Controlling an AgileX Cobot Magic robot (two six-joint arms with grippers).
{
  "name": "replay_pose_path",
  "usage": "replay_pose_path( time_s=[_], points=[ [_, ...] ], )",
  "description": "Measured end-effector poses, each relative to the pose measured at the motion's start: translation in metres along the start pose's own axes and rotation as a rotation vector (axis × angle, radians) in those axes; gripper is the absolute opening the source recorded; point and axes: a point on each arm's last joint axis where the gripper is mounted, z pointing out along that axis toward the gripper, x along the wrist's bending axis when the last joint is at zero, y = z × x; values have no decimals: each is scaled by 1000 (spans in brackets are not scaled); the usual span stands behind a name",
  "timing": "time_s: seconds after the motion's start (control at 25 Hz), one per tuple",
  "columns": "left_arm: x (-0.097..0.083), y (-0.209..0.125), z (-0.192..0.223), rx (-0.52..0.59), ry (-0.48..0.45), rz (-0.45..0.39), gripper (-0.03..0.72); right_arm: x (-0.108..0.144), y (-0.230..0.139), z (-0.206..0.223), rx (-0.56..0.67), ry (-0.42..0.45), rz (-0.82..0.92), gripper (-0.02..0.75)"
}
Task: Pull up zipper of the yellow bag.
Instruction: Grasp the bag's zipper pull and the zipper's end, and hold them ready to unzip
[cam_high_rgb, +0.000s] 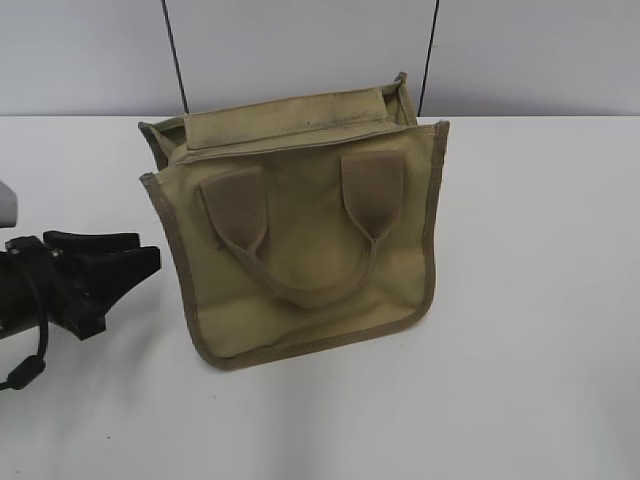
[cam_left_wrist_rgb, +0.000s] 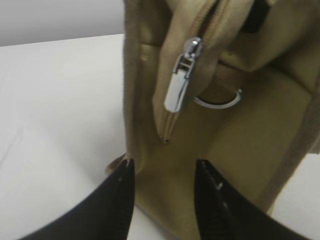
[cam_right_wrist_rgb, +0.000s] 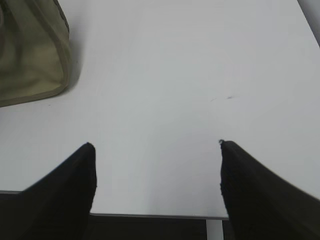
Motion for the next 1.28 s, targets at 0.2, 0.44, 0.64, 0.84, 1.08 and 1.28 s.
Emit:
replay_pose_path(
  time_s=[0.2, 0.44, 0.64, 0.84, 1.08, 1.28],
  points=[
    [-6, 8, 23, -27, -82, 46, 302, 0, 0, 0, 0, 0, 0, 563],
    [2, 7, 41, -39, -75, 37, 300, 0, 0, 0, 0, 0, 0, 563],
    [8, -2, 51, -19, -77, 23, 299, 0, 0, 0, 0, 0, 0, 563],
    [13, -7, 61, -10, -87, 22, 299, 0, 0, 0, 0, 0, 0, 563],
    [17, -3, 67, -26, -98, 41, 295, 0, 0, 0, 0, 0, 0, 563],
    [17, -3, 68, -28, -105, 47, 155, 0, 0, 0, 0, 0, 0, 563]
  ],
)
